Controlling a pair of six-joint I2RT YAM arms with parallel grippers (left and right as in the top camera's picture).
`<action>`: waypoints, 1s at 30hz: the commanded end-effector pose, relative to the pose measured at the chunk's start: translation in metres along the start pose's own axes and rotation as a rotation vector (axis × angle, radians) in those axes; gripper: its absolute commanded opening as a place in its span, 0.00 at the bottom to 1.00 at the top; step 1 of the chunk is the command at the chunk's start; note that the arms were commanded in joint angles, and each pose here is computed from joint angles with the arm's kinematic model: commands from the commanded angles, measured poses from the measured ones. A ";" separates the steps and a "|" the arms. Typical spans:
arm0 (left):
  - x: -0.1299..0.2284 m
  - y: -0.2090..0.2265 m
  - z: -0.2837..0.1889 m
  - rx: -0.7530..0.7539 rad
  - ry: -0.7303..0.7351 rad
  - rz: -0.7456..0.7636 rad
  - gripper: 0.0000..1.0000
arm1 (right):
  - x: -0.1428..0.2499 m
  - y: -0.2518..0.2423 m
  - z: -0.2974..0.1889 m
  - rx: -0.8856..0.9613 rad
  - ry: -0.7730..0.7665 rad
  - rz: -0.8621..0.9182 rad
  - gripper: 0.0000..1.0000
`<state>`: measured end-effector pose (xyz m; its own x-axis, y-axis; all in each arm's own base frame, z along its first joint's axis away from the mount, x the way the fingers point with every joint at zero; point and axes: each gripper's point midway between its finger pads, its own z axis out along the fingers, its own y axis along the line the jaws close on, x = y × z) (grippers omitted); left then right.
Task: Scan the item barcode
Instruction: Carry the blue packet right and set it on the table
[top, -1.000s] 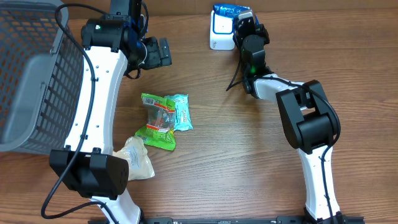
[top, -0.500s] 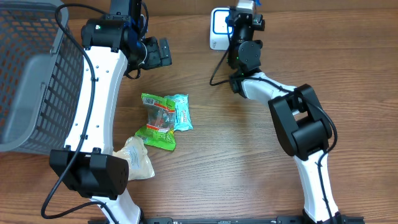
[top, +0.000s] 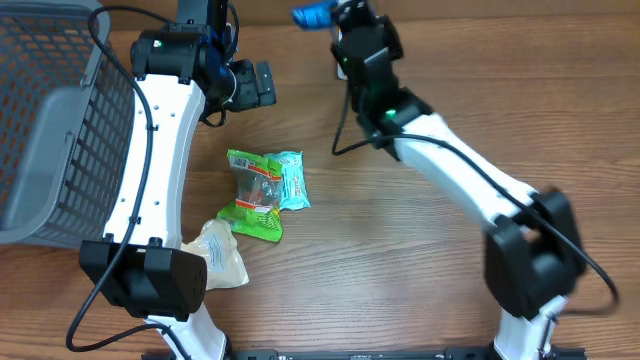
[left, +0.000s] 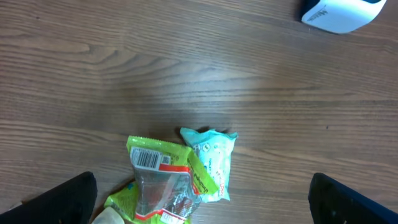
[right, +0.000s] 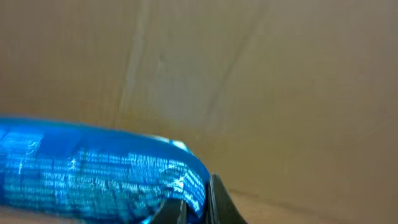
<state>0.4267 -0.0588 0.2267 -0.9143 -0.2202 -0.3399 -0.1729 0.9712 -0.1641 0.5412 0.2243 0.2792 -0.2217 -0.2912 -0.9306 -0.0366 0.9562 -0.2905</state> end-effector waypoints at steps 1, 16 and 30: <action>-0.003 -0.003 -0.004 0.002 -0.017 0.015 1.00 | -0.070 -0.077 -0.066 0.009 -0.064 0.394 0.04; -0.003 -0.003 -0.004 0.002 -0.017 0.015 1.00 | 0.282 -0.249 -0.117 0.409 1.035 1.058 0.04; -0.003 -0.003 -0.004 0.002 -0.017 0.015 1.00 | 0.189 -0.135 -0.078 -0.519 0.998 1.046 0.74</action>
<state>0.4267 -0.0588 0.2265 -0.9145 -0.2202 -0.3395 -0.1730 0.9712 -0.1640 0.4077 -0.0174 0.1063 -0.7920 0.6106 0.0002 0.5367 0.6959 0.4771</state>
